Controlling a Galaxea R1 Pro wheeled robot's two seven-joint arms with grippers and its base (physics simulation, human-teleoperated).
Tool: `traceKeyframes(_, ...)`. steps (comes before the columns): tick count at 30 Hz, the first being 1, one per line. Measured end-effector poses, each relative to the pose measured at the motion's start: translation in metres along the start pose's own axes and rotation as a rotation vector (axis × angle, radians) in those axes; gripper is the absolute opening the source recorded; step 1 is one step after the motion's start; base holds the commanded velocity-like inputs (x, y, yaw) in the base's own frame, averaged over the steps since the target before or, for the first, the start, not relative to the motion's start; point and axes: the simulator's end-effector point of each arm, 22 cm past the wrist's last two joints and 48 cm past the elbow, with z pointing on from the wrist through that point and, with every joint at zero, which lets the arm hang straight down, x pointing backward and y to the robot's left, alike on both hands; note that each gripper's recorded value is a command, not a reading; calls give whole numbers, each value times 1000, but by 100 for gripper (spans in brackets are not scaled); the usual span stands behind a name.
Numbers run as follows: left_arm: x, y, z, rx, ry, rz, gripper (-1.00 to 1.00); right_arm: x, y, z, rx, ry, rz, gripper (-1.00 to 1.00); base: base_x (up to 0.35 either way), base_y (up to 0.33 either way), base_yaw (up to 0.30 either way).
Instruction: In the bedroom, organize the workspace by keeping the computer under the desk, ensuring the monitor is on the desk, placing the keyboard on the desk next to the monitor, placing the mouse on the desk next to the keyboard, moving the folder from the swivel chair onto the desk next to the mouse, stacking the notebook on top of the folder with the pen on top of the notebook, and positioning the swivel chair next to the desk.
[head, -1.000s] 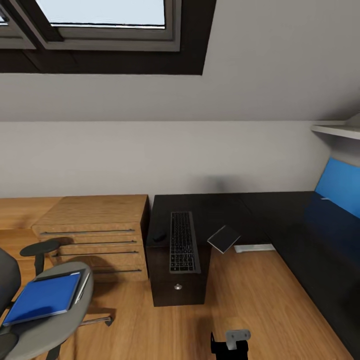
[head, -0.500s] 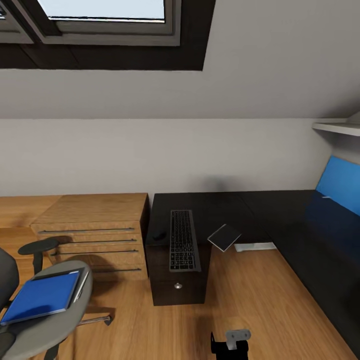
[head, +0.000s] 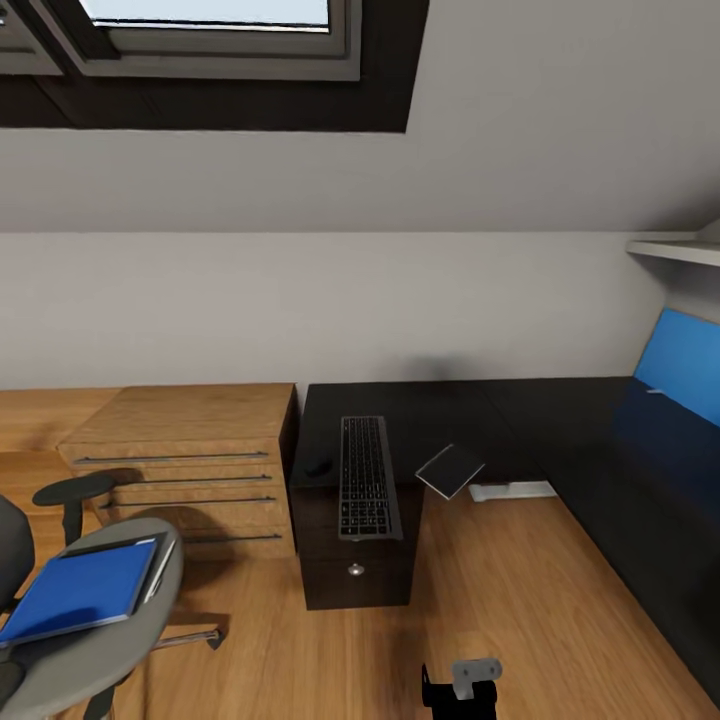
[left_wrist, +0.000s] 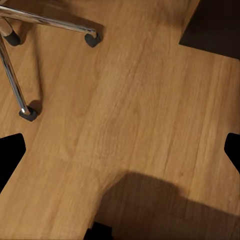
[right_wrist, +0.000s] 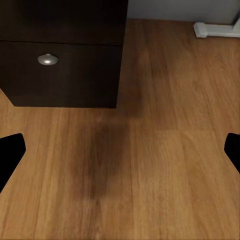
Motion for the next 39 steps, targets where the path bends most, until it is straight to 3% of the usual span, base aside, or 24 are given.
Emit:
traceKeyframes(26,24,-6,30,5,5,-9,100,28,1,25,6,-2,5,100,-44,15,0)
traceKeyframes(39,34,-1,31,-2,23,-1,100,28,1,25,4,-1,3,100,-64,124,0)
